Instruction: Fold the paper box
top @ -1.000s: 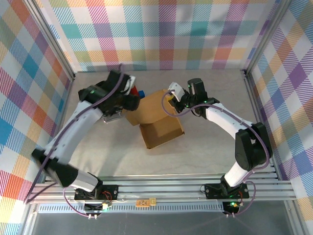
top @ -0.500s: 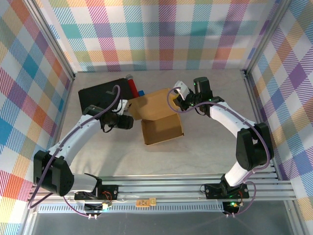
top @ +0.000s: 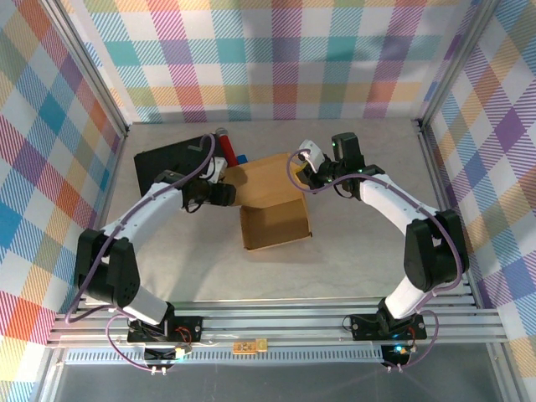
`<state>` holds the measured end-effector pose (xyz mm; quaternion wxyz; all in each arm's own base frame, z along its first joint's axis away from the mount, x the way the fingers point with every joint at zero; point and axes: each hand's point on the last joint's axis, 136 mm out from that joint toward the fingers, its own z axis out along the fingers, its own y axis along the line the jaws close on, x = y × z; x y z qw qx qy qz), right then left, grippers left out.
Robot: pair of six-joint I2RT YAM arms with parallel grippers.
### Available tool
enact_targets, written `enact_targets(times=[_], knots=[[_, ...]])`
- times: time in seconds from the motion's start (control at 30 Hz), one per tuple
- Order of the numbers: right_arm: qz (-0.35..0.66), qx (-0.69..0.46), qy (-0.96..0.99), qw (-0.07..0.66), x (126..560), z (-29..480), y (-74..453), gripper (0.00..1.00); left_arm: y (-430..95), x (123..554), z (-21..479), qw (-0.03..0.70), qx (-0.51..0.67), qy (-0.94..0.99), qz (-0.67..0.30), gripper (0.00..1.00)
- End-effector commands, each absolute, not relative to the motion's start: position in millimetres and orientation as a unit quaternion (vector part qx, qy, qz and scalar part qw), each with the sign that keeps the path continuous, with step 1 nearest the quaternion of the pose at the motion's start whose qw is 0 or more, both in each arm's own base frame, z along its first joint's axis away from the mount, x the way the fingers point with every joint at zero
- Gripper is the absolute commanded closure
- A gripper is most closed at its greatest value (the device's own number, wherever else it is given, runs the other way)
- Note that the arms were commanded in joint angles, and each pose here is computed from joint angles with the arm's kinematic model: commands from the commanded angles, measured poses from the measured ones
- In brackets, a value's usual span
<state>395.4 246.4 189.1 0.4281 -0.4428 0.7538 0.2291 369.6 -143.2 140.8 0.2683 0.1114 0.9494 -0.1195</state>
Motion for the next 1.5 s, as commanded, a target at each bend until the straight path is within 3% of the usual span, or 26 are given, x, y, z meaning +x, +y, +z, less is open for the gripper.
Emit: enact_targets(times=[0.0,0.2,0.47,0.7,1.0,1.23,1.47], knots=[[0.246,-0.444,0.749,0.425,397,194,250,1.0,-143,384,151,0.29,0.118,0.942,-0.12,0.37],[0.248,-0.441,0.75,0.426,400,194,251,1.0,-154,387,147,0.286,0.119,0.939,-0.15,0.47],[0.249,-0.43,0.753,0.431,405,196,251,1.0,-155,392,147,0.288,0.099,0.94,-0.154,0.69],[0.25,-0.39,0.761,0.454,415,204,249,1.0,-150,398,154,0.285,0.015,0.948,-0.145,1.0],[0.236,-0.271,0.788,0.499,426,208,251,1.0,-174,394,166,0.291,-0.095,0.948,-0.092,1.0],[0.21,-0.136,0.817,0.519,435,194,250,1.0,-182,389,167,0.342,-0.165,0.924,-0.046,1.0],[0.233,-0.059,0.81,0.535,444,198,249,0.96,-179,410,180,0.438,-0.176,0.88,-0.057,1.0]])
